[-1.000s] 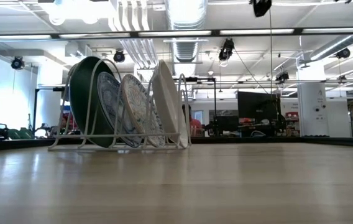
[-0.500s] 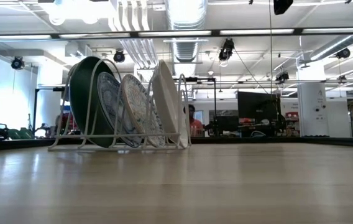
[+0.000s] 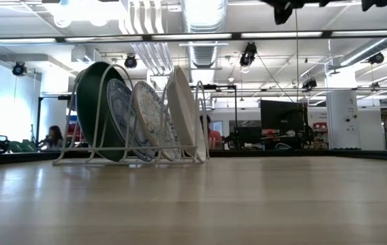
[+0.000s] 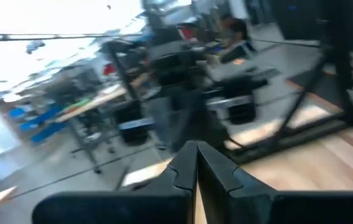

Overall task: Sort dishes
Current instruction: Move the dish rack

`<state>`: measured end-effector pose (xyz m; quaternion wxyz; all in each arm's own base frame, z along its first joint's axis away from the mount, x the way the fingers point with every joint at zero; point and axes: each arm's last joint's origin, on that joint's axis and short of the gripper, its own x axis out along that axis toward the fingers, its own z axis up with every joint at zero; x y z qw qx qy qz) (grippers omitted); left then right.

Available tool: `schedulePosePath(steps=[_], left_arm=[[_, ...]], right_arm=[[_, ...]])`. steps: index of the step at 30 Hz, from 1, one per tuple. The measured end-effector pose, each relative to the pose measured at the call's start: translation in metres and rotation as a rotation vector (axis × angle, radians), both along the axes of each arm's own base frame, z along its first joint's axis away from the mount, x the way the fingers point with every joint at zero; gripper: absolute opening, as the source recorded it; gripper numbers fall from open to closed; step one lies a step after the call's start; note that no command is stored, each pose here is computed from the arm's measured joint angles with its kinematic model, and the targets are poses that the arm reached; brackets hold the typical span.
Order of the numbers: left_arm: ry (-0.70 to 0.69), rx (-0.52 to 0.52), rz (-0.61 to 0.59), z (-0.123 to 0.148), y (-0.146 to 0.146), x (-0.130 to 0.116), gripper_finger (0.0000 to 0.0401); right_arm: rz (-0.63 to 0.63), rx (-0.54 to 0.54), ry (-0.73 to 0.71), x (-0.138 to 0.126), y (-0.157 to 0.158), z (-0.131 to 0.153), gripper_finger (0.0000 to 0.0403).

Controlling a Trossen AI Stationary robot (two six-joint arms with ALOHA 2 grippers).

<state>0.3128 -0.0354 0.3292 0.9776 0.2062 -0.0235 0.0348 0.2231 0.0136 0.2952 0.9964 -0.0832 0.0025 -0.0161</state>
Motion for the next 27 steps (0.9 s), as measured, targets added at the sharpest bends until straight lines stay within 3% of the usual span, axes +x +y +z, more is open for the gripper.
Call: schedulePosePath(steps=[5,16,27], left_arm=[[0.08,-0.012,-0.014,-0.016,-0.01,-0.026,0.0],[-0.01,-0.117,0.068,-0.041,0.001,-0.115,0.0],[-0.016,-0.138,0.228,-0.067,0.013,-0.147,0.0]], right_arm=[[-0.036,-0.007,0.023,0.002,-0.002,-0.006,0.0],[-0.037,0.028,-0.051,-0.037,-0.004,-0.01,0.0],[-0.077,0.068,-0.016,-0.065,-0.008,-0.032,0.0]])
